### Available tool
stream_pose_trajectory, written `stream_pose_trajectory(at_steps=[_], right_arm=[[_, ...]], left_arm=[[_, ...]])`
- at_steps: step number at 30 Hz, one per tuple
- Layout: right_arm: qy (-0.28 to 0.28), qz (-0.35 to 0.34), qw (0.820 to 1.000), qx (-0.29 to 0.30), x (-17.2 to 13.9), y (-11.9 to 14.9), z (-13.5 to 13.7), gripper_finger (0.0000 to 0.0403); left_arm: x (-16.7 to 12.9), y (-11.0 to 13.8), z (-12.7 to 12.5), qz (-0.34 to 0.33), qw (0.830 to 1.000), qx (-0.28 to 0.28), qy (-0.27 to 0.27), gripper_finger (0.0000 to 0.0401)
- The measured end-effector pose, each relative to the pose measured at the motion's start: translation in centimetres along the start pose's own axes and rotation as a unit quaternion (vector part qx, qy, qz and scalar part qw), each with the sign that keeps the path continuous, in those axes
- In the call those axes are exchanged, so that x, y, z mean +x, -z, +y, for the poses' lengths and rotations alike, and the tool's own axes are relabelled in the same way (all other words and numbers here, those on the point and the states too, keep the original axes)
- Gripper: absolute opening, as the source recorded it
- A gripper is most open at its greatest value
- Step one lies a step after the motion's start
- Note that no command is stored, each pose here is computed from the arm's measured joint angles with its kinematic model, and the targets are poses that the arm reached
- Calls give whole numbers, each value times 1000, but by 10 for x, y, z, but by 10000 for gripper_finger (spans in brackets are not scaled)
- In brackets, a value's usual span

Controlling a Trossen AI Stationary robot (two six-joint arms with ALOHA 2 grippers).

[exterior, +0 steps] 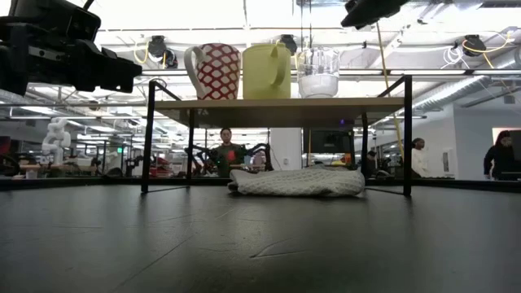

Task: Stack small to large cups/mugs on shelf
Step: Put the transparent mug on the shelf

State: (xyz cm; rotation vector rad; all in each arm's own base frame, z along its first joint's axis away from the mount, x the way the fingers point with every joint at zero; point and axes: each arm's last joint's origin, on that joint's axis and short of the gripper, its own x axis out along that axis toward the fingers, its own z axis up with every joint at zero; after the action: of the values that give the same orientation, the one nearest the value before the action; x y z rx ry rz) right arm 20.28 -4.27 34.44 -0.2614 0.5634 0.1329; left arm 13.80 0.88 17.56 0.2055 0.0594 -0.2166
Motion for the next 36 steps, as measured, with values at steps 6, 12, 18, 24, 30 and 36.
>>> stream_pose_trajectory(at_steps=[6, 12, 18, 24, 30, 36], right_arm=[[-4, 34, 999, -22, 6, -13, -8, 0], [-21, 69, 995, -74, 5, -13, -12, 0], [-12, 77, 994, -77, 7, -17, -22, 0], [-10, 76, 994, -71, 10, -28, -30, 0], [-22, 97, 992, -84, 22, -38, -40, 0], [-64, 142, 981, -116, 29, -40, -42, 0]], left_arm=[[0, 0, 0, 0, 1000, -2, 0, 14], [0, 0, 0, 1, 1000, -4, 1, 11], [0, 0, 0, 0, 1000, -4, 0, 8], [0, 0, 0, 0, 1000, -4, 0, 20], [0, 0, 0, 0, 1000, -4, 0, 5], [0, 2, -1, 11, 1000, -14, 2, 14]])
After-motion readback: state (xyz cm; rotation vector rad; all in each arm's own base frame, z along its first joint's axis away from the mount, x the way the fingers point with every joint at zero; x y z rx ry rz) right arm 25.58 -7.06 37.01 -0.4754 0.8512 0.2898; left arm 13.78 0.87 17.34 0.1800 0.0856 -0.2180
